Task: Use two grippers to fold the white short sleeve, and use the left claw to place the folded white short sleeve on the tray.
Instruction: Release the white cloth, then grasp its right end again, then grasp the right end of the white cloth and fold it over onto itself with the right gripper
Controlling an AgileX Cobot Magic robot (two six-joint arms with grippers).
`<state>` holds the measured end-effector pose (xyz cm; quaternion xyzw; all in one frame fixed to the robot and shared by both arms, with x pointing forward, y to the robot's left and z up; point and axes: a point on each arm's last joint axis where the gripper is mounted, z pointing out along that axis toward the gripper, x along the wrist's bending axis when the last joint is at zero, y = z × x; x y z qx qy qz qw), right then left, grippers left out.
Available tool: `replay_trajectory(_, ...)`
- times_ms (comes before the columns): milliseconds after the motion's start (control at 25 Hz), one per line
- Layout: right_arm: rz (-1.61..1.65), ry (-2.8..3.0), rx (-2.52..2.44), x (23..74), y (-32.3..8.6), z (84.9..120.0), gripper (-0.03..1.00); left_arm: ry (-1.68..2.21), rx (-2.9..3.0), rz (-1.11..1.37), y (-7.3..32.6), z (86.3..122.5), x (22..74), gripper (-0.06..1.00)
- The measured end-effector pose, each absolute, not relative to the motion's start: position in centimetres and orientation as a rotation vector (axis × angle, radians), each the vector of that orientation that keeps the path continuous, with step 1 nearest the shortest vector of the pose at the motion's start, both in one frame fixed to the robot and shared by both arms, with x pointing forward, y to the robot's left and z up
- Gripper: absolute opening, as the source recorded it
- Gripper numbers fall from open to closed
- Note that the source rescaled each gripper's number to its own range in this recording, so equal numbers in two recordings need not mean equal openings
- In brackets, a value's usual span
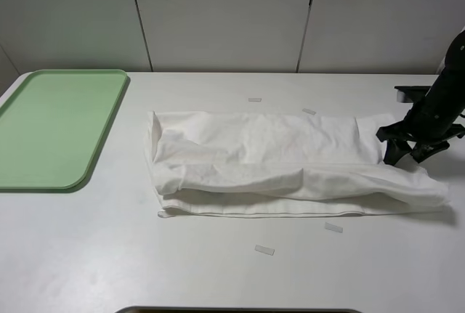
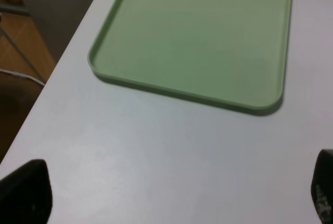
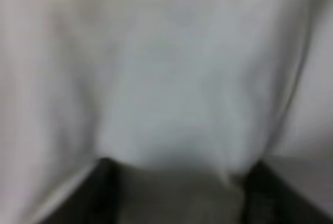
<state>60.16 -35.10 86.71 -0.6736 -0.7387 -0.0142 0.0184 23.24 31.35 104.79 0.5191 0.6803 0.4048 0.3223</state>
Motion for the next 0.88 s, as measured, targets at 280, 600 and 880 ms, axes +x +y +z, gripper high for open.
replay_trajectory(280,-0.096,-2.213,-2.112,60.2,-34.5,86.7,0.01,1.786,1.363,1.063,31.4,104.8,23.2,1.0)
replay_trajectory(600,-0.1,-2.216,-2.115,60.2,-34.5,86.8,0.01,1.786,1.363,1.063,31.4,104.8,23.2,1.0)
replay_trajectory(880,-0.056,-2.39,-2.122,60.2,-35.4,89.6,0.01,1.786,1.363,1.063,31.4,104.8,23.2,1.0)
